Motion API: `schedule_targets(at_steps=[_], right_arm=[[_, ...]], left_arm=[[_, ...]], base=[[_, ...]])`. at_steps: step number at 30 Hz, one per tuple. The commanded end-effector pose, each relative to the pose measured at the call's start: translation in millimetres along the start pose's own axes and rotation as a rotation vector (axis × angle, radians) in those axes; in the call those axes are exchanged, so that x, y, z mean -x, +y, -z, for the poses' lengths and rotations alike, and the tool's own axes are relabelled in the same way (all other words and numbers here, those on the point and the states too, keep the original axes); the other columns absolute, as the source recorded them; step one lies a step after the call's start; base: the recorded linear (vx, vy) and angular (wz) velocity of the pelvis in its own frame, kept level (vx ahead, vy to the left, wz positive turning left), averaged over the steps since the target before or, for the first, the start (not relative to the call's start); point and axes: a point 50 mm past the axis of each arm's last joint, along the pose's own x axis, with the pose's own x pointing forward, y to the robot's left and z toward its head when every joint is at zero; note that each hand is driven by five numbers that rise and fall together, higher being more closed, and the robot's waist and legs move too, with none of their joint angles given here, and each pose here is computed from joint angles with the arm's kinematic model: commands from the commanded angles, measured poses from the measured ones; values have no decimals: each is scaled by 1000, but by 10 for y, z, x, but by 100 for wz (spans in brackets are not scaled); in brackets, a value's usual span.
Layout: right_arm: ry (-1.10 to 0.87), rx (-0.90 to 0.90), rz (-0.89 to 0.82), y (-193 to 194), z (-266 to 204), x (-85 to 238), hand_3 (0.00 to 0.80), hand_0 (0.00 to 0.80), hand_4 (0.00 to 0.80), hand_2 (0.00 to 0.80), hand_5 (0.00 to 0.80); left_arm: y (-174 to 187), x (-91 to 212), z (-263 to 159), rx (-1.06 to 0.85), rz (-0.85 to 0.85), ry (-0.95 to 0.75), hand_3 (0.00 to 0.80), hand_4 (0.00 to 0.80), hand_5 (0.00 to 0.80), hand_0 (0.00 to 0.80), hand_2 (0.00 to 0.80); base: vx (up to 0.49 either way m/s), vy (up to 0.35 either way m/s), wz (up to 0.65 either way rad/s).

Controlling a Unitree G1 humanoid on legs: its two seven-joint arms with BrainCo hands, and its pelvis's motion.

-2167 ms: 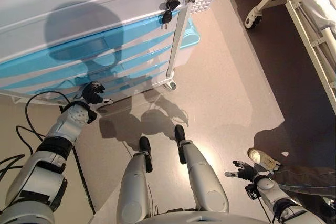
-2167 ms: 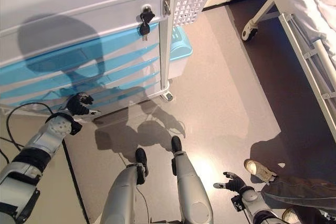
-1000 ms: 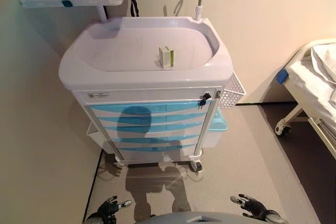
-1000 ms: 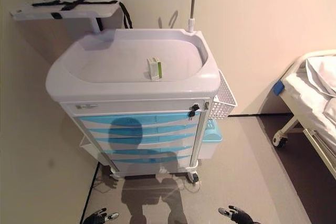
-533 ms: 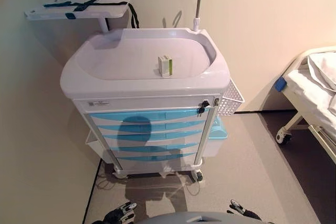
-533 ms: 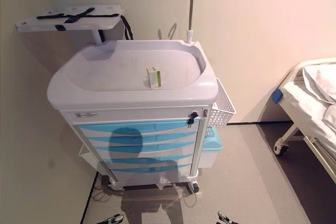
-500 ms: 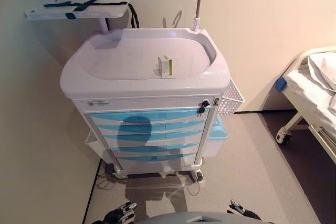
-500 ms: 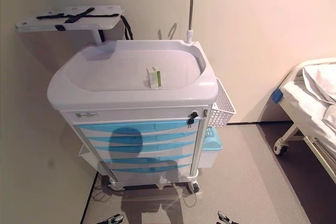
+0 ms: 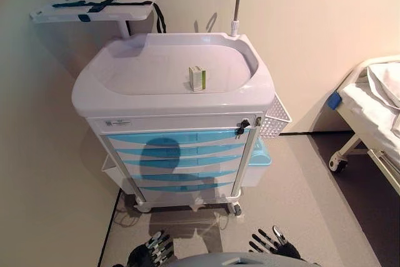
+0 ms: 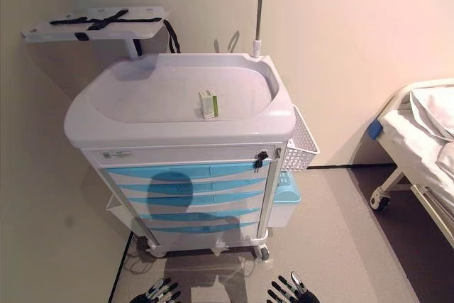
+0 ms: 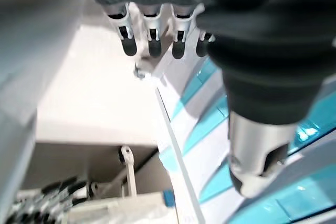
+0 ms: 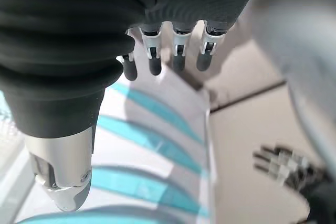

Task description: Open the drawer and pick up the medicine

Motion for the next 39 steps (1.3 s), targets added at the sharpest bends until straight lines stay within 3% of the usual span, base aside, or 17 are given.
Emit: schedule_targets(at_steps=[1, 7, 16, 19, 21, 22, 23, 24, 26, 27, 29, 31, 39], right_arm=[[-45, -76, -158, 230, 1, -160, 0, 0, 0, 0, 0], [-44, -125, -244, 318, 123, -181, 0, 0, 0, 0, 0], [-32, -124, -198, 240, 165, -147, 0, 0, 0, 0, 0], [-42, -122, -112, 123, 155, -107, 0, 0, 0, 0, 0], [-98, -69, 52, -48, 65, -39, 0, 0, 0, 0, 0], [-99, -67, 52, -46, 61, -42, 0, 0, 0, 0, 0], [-147, -67, 181, -164, 42, 5, 0, 0, 0, 0, 0], [-148, -66, 181, -161, 38, 1, 0, 0, 0, 0, 0], [-203, -46, 333, -288, -2, 79, 0, 0, 0, 0, 0], [-213, 83, 535, -417, -82, 197, 0, 0, 0, 0, 0], [-208, 87, 573, -433, -79, 204, 0, 0, 0, 0, 0], [-167, 281, 732, -478, -148, 257, 0, 0, 0, 0, 0], [4, 644, 850, -443, -78, 169, 0, 0, 0, 0, 0]], left_arm=[[-129, -76, -123, 81, 110, -95, 0, 0, 0, 0, 0], [-281, -128, 8, 151, 231, -87, 0, 0, 0, 0, 0], [-264, -118, 12, 161, 210, -119, 0, 0, 0, 0, 0], [-158, -88, -14, 173, 119, -153, 0, 0, 0, 0, 0], [-12, -37, -115, 211, -31, -253, 0, 0, 0, 0, 0], [-14, -40, -119, 210, -31, -254, 0, 0, 0, 0, 0], [71, -11, -111, 259, -133, -295, 0, 0, 0, 0, 0], [69, -14, -116, 259, -132, -296, 0, 0, 0, 0, 0], [203, 63, -106, 252, -290, -321, 0, 0, 0, 0, 0], [299, 120, -49, 190, -428, -266, 0, 0, 0, 0, 0], [316, 129, -23, 164, -464, -242, 0, 0, 0, 0, 0], [406, 199, 14, -28, -611, -122, 0, 0, 0, 0, 0], [462, 235, 15, -420, -815, 67, 0, 0, 0, 0, 0]], base=[[0, 0, 0], [0, 0, 0], [0, 0, 0], [0, 0, 0], [0, 0, 0], [0, 0, 0], [0, 0, 0], [0, 0, 0], [0, 0, 0], [0, 0, 0], [0, 0, 0], [0, 0, 0], [-5, 1, 0]])
